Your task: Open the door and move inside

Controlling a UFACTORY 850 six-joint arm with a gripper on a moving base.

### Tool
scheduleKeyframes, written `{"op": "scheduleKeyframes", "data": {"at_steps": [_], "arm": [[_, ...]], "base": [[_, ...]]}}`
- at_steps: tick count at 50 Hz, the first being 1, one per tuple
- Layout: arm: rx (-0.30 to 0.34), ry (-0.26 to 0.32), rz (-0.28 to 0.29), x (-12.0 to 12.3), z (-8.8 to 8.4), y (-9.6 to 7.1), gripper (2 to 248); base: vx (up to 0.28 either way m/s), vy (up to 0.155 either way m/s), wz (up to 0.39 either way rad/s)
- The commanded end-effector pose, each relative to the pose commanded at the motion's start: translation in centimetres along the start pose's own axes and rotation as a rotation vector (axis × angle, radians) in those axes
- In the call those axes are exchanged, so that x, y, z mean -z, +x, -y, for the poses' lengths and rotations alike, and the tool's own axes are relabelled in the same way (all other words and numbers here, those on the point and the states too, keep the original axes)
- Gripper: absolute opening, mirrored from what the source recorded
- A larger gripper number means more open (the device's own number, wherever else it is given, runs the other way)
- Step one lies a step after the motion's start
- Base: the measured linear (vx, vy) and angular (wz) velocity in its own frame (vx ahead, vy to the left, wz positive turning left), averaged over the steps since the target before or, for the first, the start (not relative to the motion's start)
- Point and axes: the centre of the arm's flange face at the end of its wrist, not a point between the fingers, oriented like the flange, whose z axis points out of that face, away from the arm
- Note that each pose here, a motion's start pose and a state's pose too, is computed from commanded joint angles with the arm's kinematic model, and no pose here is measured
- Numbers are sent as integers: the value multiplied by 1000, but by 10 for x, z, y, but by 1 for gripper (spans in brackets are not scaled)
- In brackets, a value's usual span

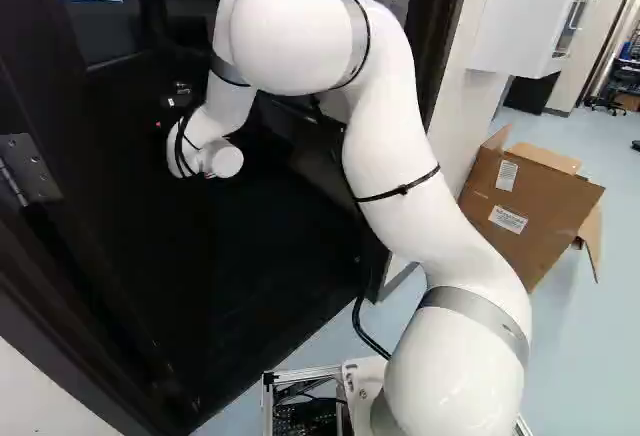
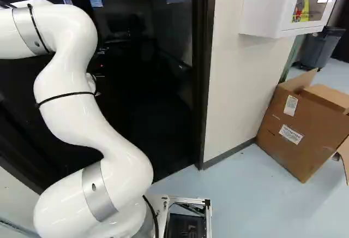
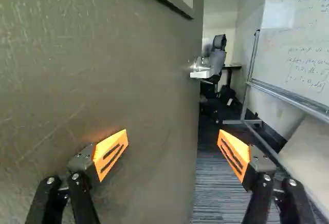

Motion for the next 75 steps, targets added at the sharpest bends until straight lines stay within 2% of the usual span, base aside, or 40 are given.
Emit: {"op": "scheduleKeyframes", "data": {"at_steps": [64, 75], "arm": [[-1, 166, -10, -2, 117, -11, 247], [-2, 184, -13, -4, 130, -13, 247]], "base": [[0, 0, 0], [0, 0, 0]]}}
